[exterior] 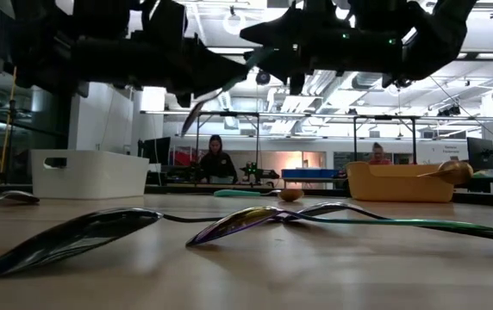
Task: Sort silverware by color (type)
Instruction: Put the green spoon into the blue bin
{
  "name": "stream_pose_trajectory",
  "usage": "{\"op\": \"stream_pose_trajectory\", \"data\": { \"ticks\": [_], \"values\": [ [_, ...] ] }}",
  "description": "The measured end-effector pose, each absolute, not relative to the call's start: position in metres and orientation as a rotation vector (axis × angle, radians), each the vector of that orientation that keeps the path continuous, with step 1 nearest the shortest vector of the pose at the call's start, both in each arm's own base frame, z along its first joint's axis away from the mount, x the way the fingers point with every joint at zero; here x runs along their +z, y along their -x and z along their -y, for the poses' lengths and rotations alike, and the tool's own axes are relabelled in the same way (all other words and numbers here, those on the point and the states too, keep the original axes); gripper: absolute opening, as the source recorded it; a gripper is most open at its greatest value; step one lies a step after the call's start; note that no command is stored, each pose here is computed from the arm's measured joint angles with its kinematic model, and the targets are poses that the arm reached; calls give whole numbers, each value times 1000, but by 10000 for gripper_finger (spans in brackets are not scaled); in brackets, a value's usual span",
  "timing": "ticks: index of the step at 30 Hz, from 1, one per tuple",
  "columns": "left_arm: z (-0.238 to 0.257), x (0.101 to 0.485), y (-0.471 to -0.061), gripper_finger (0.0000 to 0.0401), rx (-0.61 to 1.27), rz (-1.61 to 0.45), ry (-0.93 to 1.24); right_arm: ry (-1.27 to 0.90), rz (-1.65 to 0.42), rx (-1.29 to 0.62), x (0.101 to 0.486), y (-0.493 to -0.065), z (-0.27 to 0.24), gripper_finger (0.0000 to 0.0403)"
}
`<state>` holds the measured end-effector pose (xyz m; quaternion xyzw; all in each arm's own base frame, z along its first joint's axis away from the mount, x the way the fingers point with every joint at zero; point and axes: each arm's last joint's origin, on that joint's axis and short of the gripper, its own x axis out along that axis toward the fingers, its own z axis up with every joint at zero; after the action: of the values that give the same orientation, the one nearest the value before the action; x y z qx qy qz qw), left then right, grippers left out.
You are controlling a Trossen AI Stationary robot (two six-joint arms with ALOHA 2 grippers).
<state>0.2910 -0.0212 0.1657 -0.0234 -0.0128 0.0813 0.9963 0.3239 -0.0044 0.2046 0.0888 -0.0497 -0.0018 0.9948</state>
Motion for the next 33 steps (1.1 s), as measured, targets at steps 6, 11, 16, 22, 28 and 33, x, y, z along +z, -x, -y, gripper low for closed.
{"op": "stream_pose_trajectory", "data": {
  "ticks": [6, 11, 16, 22, 28, 33],
  "values": [
    [20, 171, -288, 42, 201, 70, 45, -182, 67, -3, 201, -324, 4, 210],
    [20, 172, -288, 42, 203, 73, 44, -186, 75, -2, 202, -324, 4, 198],
    [20, 172, -288, 42, 203, 74, 44, -204, 86, 0, 203, -324, 4, 163],
    [19, 172, -288, 43, 220, 74, 31, -227, 86, -3, 203, -324, 4, 71],
    [19, 171, -288, 76, 222, 64, 35, -231, 76, -3, 202, -324, 4, 71],
    [19, 169, -288, 113, 229, 47, 31, -235, 40, -10, 201, -323, 6, 71]
  ]
}}
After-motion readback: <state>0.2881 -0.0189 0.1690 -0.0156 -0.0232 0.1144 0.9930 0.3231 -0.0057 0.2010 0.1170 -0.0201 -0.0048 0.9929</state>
